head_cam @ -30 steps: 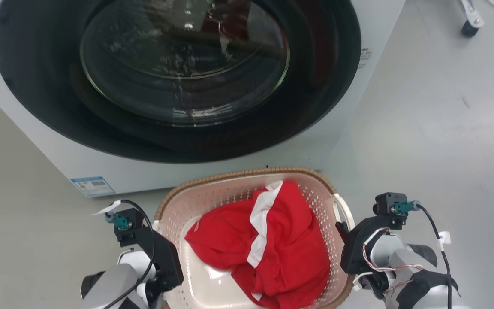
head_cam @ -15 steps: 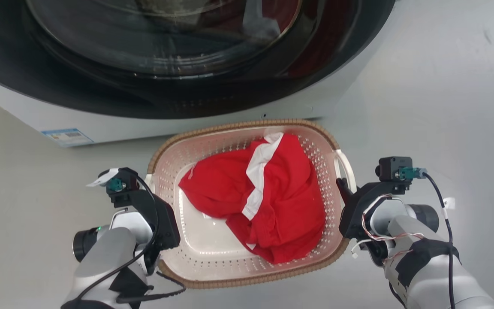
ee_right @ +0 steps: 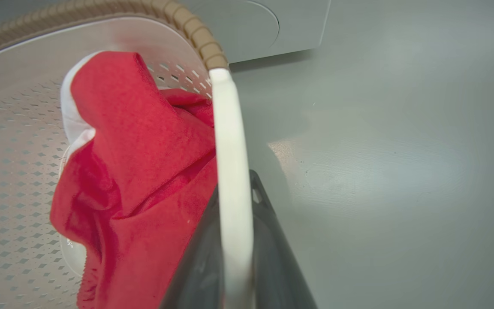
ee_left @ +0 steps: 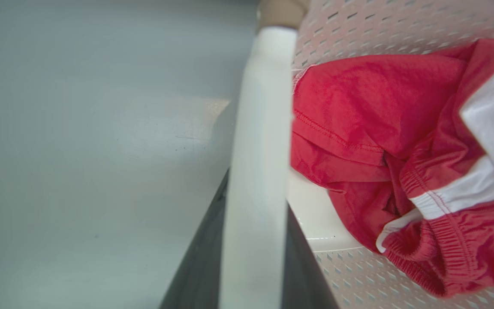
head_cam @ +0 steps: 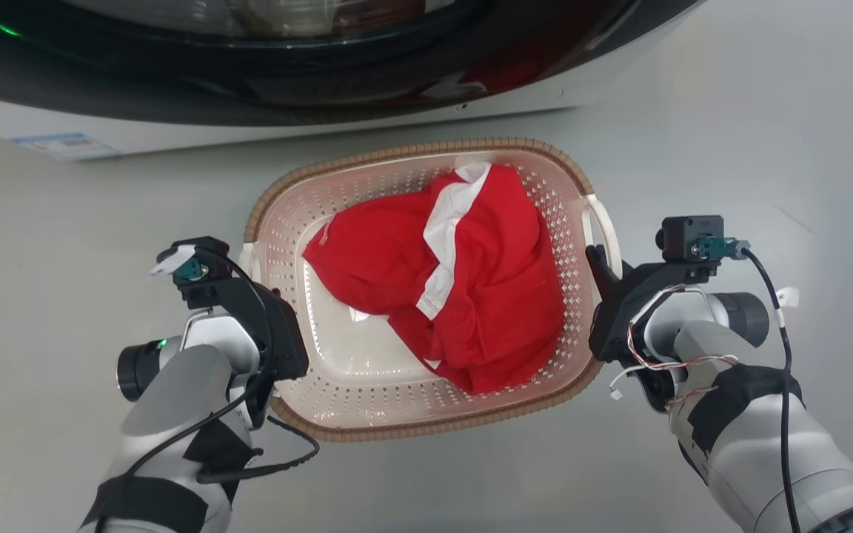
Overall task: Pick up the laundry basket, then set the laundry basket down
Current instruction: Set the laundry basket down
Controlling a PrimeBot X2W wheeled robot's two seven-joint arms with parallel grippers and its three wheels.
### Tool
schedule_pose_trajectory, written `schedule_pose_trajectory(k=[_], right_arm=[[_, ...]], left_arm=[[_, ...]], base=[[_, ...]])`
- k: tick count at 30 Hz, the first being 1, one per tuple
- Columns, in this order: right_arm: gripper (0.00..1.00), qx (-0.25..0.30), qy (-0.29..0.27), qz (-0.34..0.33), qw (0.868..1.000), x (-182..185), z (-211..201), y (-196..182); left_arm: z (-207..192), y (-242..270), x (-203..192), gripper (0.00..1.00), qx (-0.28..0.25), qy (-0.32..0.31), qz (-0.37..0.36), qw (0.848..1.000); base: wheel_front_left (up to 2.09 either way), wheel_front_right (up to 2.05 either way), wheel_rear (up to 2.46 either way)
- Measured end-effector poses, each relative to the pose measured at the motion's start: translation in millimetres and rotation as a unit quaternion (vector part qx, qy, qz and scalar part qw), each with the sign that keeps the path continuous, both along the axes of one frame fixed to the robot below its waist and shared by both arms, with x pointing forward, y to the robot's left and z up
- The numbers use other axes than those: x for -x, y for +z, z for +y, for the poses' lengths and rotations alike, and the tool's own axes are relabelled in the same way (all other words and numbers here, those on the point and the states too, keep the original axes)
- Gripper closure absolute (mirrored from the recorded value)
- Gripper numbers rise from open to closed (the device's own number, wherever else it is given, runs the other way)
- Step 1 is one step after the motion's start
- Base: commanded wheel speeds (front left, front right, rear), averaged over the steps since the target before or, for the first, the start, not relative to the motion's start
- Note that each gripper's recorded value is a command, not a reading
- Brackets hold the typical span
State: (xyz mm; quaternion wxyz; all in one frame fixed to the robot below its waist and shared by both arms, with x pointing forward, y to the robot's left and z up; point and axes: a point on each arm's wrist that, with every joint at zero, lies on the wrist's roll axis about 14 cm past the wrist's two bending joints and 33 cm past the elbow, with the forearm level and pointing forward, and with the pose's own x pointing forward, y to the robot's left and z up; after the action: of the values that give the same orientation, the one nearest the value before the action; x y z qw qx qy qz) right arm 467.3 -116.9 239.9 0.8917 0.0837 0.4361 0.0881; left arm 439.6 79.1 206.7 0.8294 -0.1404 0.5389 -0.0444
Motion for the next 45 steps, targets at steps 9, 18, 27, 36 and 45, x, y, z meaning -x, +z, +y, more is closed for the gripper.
schedule_pose_trajectory(k=[9, 18, 27, 36, 45], right_arm=[[1.0, 0.001, 0.012, 0.011, 1.0, -10.6, 5.2, -32.7], [1.0, -0.002, 0.017, 0.018, 1.0, -15.7, 7.0, -59.6], [1.0, -0.003, 0.016, 0.029, 0.999, -13.7, 6.2, -83.3], [1.0, -0.006, 0.015, 0.025, 1.0, -16.5, 4.3, -94.7], [1.0, -0.006, 0.014, 0.021, 1.0, -16.5, 4.2, -95.7]], left_arm=[[4.5, -32.7, -4.5, 1.0, -0.005, 0.008, 0.018, 1.0], [7.0, -57.9, -8.7, 1.0, -0.009, 0.016, 0.026, 0.999], [7.5, -79.1, -6.8, 1.0, -0.01, 0.021, 0.033, 0.999], [9.0, -91.0, -7.5, 1.0, -0.014, 0.024, 0.032, 0.999], [10.0, -91.8, -8.4, 1.0, -0.015, 0.025, 0.03, 0.999]], base=[[0.0, 0.0, 0.0], [0.0, 0.0, 0.0], [0.0, 0.0, 0.0], [0.0, 0.0, 0.0], [0.0, 0.0, 0.0]])
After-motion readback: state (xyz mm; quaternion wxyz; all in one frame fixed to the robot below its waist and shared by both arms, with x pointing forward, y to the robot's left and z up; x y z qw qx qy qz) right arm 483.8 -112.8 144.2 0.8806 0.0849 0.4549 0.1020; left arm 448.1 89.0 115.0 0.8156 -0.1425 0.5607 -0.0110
